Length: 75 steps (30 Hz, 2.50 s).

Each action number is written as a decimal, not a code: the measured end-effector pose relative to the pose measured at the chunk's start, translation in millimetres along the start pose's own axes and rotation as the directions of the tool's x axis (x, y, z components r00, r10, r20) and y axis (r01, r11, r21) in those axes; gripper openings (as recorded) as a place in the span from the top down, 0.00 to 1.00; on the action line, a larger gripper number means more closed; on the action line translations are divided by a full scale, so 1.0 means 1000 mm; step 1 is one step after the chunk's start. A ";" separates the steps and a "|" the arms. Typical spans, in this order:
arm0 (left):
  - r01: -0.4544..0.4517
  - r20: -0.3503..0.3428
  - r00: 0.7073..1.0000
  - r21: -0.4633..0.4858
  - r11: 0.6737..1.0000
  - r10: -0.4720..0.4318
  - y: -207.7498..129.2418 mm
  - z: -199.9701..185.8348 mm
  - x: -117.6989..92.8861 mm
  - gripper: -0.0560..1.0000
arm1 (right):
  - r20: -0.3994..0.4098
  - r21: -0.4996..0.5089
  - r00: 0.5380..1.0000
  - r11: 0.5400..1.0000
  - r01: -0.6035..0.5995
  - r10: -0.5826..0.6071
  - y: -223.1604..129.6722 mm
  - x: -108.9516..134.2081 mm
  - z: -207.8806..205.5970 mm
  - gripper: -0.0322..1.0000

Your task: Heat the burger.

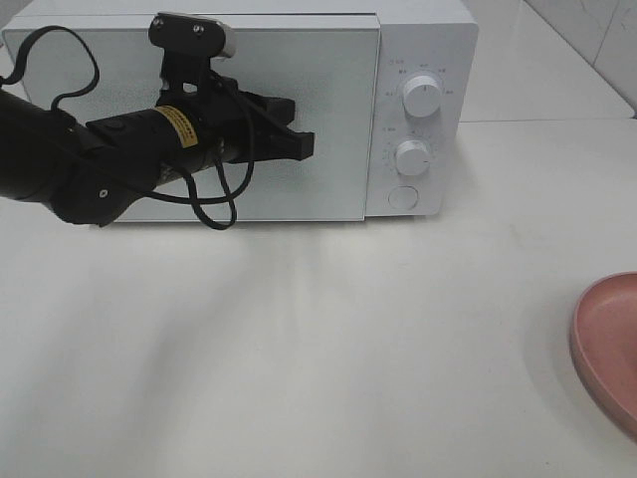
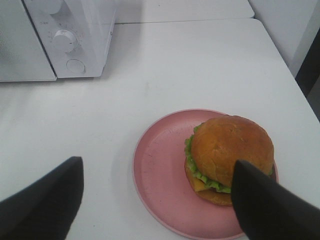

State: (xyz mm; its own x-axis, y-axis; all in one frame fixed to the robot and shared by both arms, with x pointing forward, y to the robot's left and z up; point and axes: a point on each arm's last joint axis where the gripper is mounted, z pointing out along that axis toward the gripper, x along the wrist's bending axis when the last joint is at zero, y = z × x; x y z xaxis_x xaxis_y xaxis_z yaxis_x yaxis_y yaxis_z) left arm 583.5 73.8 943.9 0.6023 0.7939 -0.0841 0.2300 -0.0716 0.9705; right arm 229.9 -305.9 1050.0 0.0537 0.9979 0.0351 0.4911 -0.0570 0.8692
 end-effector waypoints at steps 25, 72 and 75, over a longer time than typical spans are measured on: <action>0.008 -0.024 1.000 0.152 0.988 -0.005 0.016 0.006 -0.013 0.95 | 0.002 0.000 1.000 1.000 -0.001 0.001 0.000 0.000 0.000 0.24; 0.266 -0.266 0.964 0.956 0.121 -0.011 -0.001 -0.115 0.012 0.01 | 0.003 0.000 1.000 1.000 -0.002 0.002 0.000 0.000 0.000 0.24; 0.327 -0.320 0.944 0.939 0.107 -0.076 0.003 -0.123 0.034 0.01 | 0.003 0.000 1.000 1.000 -0.002 0.002 0.000 0.000 0.000 0.24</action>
State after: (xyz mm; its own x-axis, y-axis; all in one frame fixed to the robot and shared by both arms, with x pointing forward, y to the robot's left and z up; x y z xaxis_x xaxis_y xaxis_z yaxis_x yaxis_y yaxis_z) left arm 510.7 174.5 971.4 0.3066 0.9484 -0.0807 0.9392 -0.3152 -0.1361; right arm 229.9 -305.9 1050.0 0.0577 0.9977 0.0351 0.4909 -0.0589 0.8692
